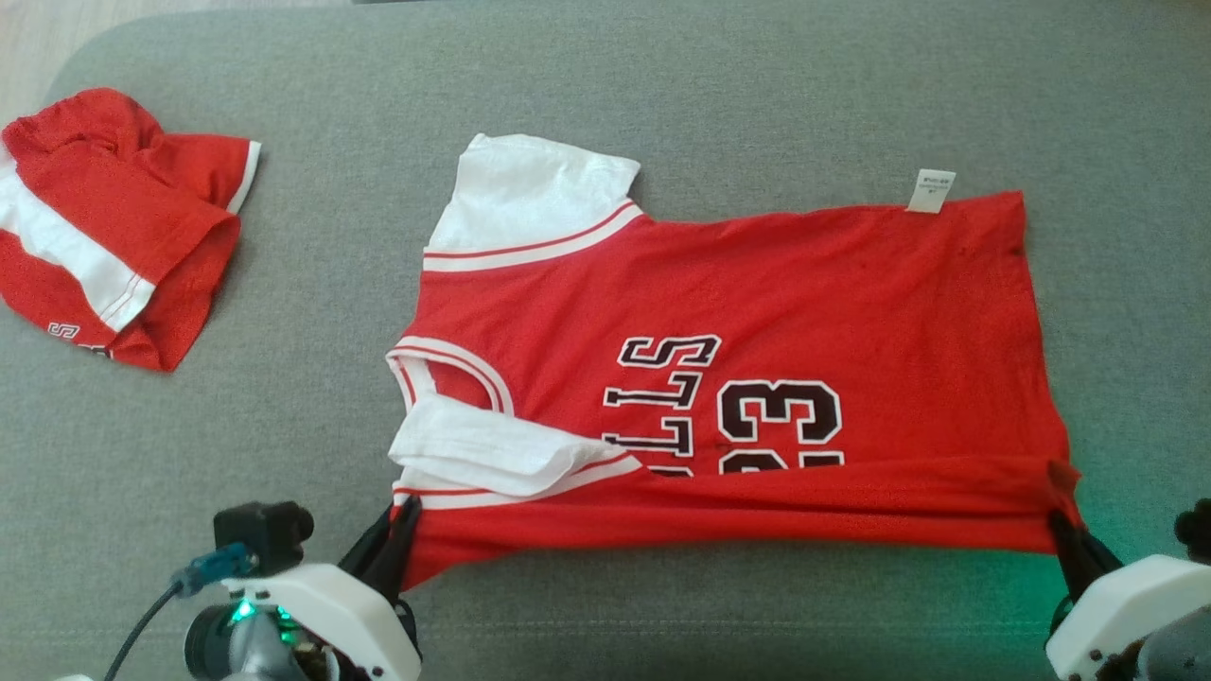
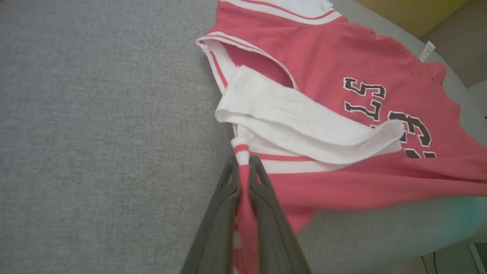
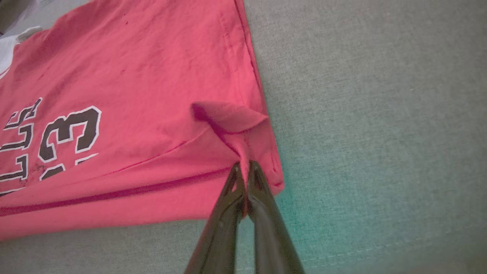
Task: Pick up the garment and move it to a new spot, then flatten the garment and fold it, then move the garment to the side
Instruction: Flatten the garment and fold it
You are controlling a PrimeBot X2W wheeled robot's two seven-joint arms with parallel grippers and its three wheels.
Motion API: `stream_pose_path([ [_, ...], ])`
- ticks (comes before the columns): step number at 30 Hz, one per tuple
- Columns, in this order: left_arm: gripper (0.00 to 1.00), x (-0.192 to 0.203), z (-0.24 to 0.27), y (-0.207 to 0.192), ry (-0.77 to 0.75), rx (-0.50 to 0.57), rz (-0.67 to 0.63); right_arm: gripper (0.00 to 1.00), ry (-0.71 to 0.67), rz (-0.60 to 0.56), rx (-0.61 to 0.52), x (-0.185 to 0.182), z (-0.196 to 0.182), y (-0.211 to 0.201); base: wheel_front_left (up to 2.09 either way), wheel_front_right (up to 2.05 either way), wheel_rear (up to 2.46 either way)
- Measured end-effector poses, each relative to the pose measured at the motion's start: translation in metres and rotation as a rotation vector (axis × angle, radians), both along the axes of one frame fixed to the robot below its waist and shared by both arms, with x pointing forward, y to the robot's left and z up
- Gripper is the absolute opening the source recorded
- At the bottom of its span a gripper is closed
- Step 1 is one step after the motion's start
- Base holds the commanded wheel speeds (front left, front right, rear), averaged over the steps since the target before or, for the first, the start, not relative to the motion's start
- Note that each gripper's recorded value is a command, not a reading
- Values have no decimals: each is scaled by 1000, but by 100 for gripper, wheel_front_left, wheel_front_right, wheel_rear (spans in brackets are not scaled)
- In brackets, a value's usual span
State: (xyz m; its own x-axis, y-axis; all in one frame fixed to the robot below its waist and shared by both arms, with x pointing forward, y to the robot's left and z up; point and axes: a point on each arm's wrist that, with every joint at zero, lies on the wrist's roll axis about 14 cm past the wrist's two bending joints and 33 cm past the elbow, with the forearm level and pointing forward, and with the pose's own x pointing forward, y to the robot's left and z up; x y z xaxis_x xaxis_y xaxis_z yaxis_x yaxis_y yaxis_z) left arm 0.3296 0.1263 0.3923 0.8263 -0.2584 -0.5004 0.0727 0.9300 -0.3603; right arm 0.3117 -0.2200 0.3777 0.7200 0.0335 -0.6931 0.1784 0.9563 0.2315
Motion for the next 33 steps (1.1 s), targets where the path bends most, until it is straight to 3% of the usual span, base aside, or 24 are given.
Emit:
stream_pose_path([
  [1, 0, -1, -1, 0, 8, 2, -1, 0, 6, -2, 3, -2, -1, 0, 0, 0, 0],
  [2, 10, -2, -1, -1, 13, 3, -4, 28, 7, -2, 9, -3, -1, 1, 0, 0, 0],
  [3, 47, -1, -1, -1, 13, -1, -3, 46, 5, -2, 12, -3, 0, 1, 0, 0, 0],
  [4, 100, -1, 0, -1, 12, -4, -3, 100, 3, -2, 12, -3, 0, 1, 0, 0, 0],
  [7, 100, -1, 0, 1, 6, 5, 4, 100, -64, -8, 4, 4, 9, 1, 0, 0, 0],
  [12, 100, 9, 18, 11, -106, 55, 56, 100, -312, 2, -65, 29, 55, 3, 0, 0, 0],
  [18, 100, 33, 78, 26, -395, 157, 113, 100, -598, 61, -126, 55, 120, 23, 0, 0, 0],
  [23, 100, 38, 124, 29, -583, 202, 124, 100, -685, 101, -142, 55, 145, 36, 0, 0, 0],
  [33, 100, 37, 130, 33, -597, 229, 135, 100, -745, 141, -136, 55, 162, 51, 0, 0, 0],
])
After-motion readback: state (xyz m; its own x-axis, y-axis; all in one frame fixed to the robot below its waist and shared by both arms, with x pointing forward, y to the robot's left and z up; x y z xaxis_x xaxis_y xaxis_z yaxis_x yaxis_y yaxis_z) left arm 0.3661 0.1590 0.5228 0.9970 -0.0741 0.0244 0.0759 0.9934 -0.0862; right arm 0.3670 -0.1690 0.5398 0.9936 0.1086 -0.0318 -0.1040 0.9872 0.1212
